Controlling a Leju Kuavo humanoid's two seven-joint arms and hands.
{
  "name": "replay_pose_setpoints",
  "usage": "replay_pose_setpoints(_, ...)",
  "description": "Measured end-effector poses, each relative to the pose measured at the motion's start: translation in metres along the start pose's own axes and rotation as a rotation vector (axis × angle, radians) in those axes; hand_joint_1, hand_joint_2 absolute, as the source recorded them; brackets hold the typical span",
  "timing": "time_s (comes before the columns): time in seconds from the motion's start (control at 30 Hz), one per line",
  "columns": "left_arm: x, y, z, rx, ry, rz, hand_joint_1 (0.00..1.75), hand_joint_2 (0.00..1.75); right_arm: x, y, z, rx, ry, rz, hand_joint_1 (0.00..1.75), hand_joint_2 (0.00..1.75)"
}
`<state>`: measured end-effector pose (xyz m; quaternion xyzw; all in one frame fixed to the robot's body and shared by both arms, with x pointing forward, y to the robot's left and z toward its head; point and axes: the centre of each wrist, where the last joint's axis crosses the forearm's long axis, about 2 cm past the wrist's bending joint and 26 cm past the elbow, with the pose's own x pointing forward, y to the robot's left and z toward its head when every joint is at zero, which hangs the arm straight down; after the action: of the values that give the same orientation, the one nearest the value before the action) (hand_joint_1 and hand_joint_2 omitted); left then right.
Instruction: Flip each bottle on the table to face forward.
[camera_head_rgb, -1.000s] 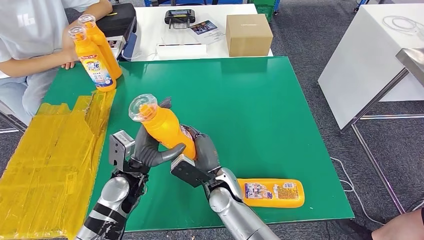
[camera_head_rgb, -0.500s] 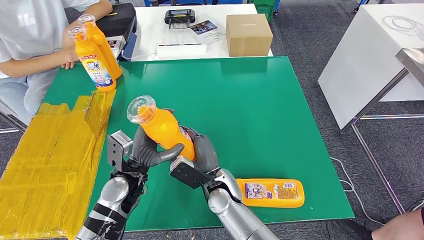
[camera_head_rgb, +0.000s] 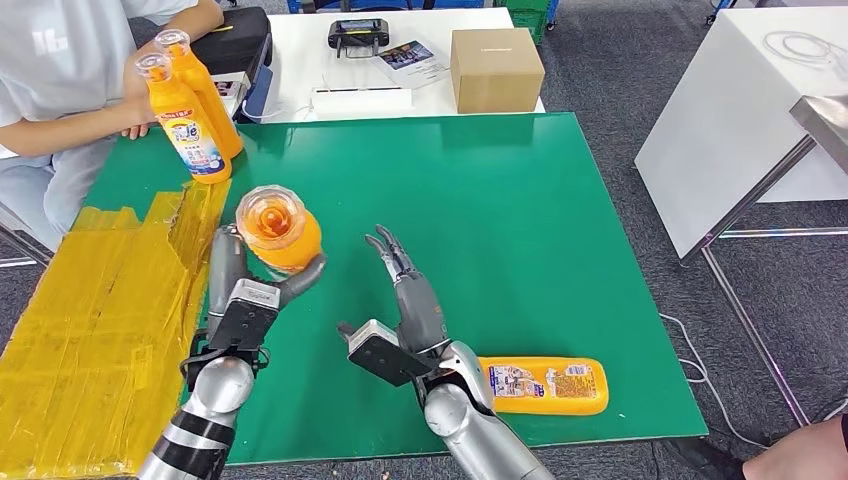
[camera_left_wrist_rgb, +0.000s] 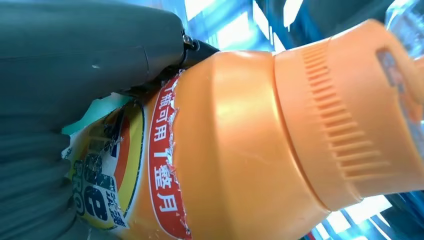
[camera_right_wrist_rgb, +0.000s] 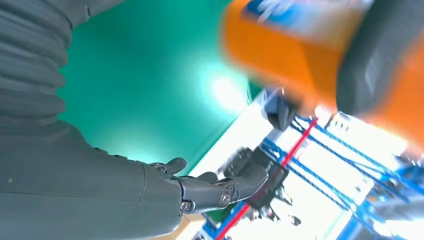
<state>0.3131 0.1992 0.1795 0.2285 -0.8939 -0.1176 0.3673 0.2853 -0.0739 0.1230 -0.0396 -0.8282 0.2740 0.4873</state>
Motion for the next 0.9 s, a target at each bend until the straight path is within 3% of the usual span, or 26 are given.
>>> replay_pose_setpoints(0.17, -0.025, 0.033, 0.007, 0.013, -0.097, -0.494, 1.75, 1.75, 0.008, -0.018, 0.005, -0.067, -0.048, 0.015, 0.00, 1.75)
replay_pose_setpoints(0.37, -0.052, 0.059, 0.024, -0.061, -0.071, -0.725, 1.75, 1.75, 0.010, -0.033, 0.012, -0.120, -0.075, 0.031, 0.00, 1.75)
replay_pose_setpoints(0.47, -0.072, 0.074, 0.037, -0.166, -0.037, -0.901, 1.75, 1.75, 0.011, -0.042, 0.016, -0.157, -0.087, 0.017, 0.00, 1.75)
replay_pose_setpoints(0.63, -0.114, 0.118, 0.066, -0.299, 0.070, -1.021, 1.75, 1.75, 0.007, -0.062, 0.025, -0.203, -0.097, -0.010, 0.00, 1.75)
replay_pose_setpoints(0.9, -0.143, 0.152, 0.098, -0.451, 0.085, -1.157, 1.75, 1.75, 0.003, -0.078, 0.028, -0.227, -0.124, -0.037, 0.00, 1.75)
